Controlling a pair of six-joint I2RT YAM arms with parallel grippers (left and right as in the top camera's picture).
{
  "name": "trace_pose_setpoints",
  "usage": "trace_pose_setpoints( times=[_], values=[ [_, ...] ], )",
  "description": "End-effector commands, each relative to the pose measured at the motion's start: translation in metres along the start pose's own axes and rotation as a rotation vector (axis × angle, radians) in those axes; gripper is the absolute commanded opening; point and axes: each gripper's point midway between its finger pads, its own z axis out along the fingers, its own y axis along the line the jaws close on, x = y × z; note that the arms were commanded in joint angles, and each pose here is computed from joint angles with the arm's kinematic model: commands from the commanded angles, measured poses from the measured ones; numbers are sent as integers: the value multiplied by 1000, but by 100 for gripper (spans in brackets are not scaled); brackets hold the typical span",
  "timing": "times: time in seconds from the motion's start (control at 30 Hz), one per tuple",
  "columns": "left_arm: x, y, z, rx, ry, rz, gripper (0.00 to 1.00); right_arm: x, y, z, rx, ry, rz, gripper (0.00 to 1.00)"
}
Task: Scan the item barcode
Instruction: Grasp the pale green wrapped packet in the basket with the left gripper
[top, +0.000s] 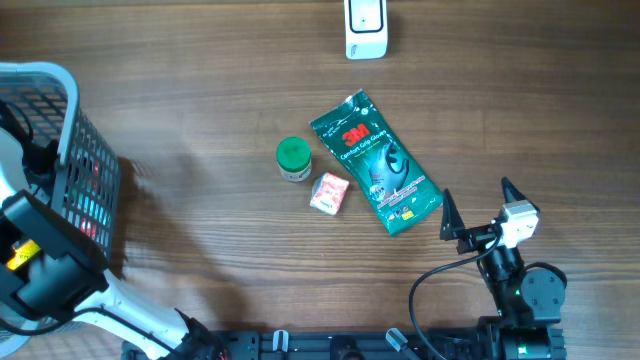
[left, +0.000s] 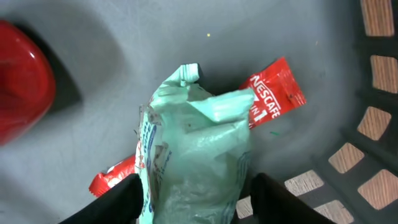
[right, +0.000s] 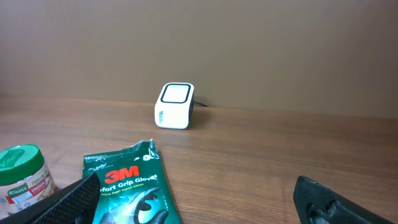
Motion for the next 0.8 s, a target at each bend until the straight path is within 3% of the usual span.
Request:
trace_pose_setpoints(
  times=[0.0, 0.07, 0.13, 0.37, 0.5, 0.57, 0.77],
  values=[
    [0, 16, 7, -80, 5, -4, 34, -1, 3, 0, -15, -5, -11, 100],
    [2, 17, 7, -83, 12, -4, 14, -1, 3, 0, -15, -5, -12, 100],
    [4, 18, 7, -86, 22, -4, 4, -1, 3, 0, -15, -5, -11, 100],
    [-3, 24, -21, -78, -41, -22, 4, -1, 3, 0, -15, -6, -12, 100],
    [-23, 27, -86, -14, -222, -55, 4, -1, 3, 0, -15, -5, -12, 100],
    [-29, 32, -132, 39, -348, -140, 4, -1, 3, 0, -15, -5, -11, 100],
    [4, 38, -241, 261, -599, -384, 4, -1, 3, 0, -15, -5, -11, 100]
  ],
)
